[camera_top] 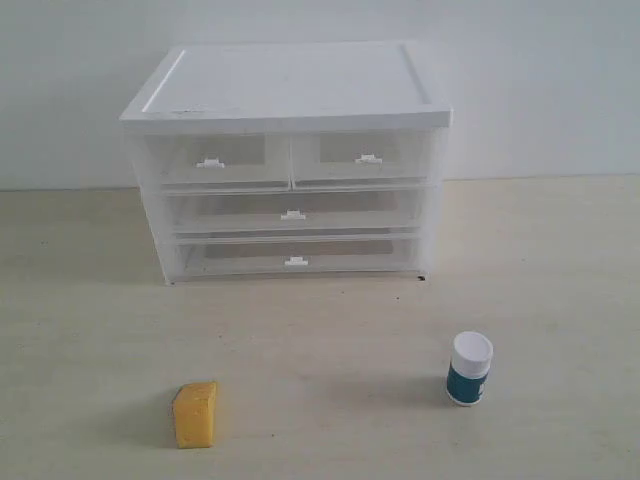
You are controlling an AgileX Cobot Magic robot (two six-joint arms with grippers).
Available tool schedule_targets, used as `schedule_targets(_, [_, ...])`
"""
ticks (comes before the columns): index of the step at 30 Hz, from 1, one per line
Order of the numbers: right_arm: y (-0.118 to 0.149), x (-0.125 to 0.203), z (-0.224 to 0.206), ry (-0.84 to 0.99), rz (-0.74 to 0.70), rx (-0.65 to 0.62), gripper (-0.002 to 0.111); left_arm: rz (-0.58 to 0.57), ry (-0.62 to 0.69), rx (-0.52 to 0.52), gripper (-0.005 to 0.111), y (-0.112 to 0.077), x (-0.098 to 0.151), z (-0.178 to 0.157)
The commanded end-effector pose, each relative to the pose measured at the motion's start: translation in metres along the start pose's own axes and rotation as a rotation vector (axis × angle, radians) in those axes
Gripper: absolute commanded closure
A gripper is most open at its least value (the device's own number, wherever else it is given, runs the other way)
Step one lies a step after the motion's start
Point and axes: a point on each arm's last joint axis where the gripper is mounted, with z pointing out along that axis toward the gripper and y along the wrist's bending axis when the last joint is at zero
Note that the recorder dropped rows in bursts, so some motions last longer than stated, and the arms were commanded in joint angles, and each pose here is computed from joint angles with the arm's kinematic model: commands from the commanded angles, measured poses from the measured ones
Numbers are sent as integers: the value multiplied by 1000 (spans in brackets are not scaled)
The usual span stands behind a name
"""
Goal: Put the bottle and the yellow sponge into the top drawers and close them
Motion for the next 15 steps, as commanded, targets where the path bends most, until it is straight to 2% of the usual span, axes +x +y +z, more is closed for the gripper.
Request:
schedule_targets(1, [0,-26,-4,-285,108,-9,108,-13,-6,1,103,0,1,0])
schedule_targets(3, [-1,-35,-7,-390,232,-30,108,-13,-6,1,103,0,1,0])
schedule_targets(5, [-3,-42,-10,-472,454,-79,108,-13,-6,1,103,0,1,0])
schedule_targets(6, [-3,-45,-12,-512,503,-98,108,-13,-6,1,103,0,1,0])
schedule_targets(11, [-1,-61,-20,-624,431,-130,108,-13,-6,1,103,0,1,0])
schedule_targets(15, [-1,-83,-15,-616,309,-91,108,-13,-6,1,103,0,1,0])
